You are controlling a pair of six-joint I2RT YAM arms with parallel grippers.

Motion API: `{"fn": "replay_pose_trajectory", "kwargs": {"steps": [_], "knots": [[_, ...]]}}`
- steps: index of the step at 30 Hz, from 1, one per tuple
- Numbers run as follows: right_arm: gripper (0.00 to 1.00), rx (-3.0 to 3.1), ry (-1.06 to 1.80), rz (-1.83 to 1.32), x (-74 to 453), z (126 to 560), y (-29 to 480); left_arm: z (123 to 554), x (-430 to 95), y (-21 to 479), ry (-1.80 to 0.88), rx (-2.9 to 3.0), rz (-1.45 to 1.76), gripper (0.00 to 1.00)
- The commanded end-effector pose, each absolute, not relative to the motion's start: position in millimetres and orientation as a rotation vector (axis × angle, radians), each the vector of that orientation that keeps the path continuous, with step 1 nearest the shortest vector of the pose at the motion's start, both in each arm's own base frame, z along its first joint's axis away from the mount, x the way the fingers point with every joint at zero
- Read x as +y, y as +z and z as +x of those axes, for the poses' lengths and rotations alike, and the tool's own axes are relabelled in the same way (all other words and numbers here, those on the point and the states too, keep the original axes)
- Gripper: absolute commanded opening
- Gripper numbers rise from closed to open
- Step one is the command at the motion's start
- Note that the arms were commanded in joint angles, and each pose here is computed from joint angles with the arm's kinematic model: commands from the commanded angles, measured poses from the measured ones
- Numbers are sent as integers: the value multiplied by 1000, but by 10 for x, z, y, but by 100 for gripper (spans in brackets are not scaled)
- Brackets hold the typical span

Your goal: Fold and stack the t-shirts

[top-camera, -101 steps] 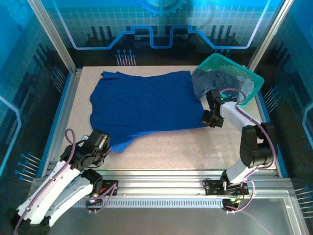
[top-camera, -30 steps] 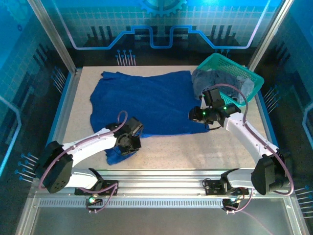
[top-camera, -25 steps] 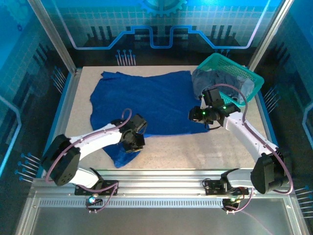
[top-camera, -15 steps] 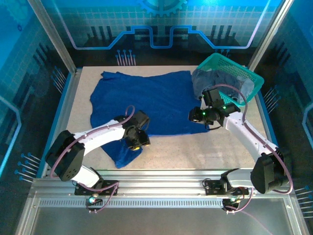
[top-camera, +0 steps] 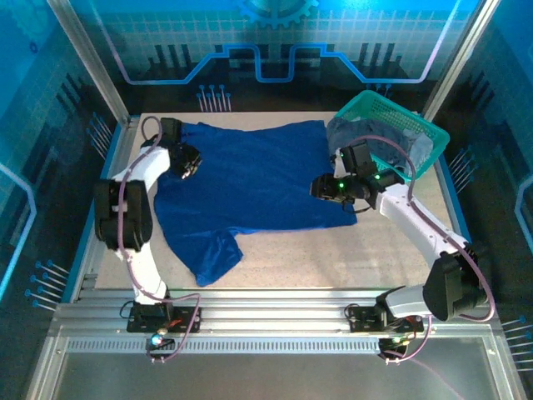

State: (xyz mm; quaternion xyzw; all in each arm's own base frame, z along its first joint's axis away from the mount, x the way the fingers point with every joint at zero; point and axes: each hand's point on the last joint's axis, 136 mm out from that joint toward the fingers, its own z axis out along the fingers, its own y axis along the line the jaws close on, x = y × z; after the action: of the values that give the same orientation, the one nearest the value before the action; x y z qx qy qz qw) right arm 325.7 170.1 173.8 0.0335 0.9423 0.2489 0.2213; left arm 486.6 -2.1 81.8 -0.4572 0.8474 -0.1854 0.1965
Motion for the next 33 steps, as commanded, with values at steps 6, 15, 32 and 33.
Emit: {"fn": "replay_pose_trajectory", "kwargs": {"steps": [6, 15, 32, 33], "knots": [[43, 2573, 789, 6, 1953, 3383, 1867, 4760, 653, 116, -295, 2347, -1644, 16], [44, 2617, 798, 22, 2065, 3498, 1715, 3694, 909, -114, -149, 2325, -1950, 14], [45, 2717, 753, -10, 2435, 3965, 1245, 4748, 996, 1057, -333, 2143, -1539, 41], [45, 2720, 750, -7, 2444, 4005, 1234, 4861, 1054, 1048, -315, 2135, -1540, 42]]}}
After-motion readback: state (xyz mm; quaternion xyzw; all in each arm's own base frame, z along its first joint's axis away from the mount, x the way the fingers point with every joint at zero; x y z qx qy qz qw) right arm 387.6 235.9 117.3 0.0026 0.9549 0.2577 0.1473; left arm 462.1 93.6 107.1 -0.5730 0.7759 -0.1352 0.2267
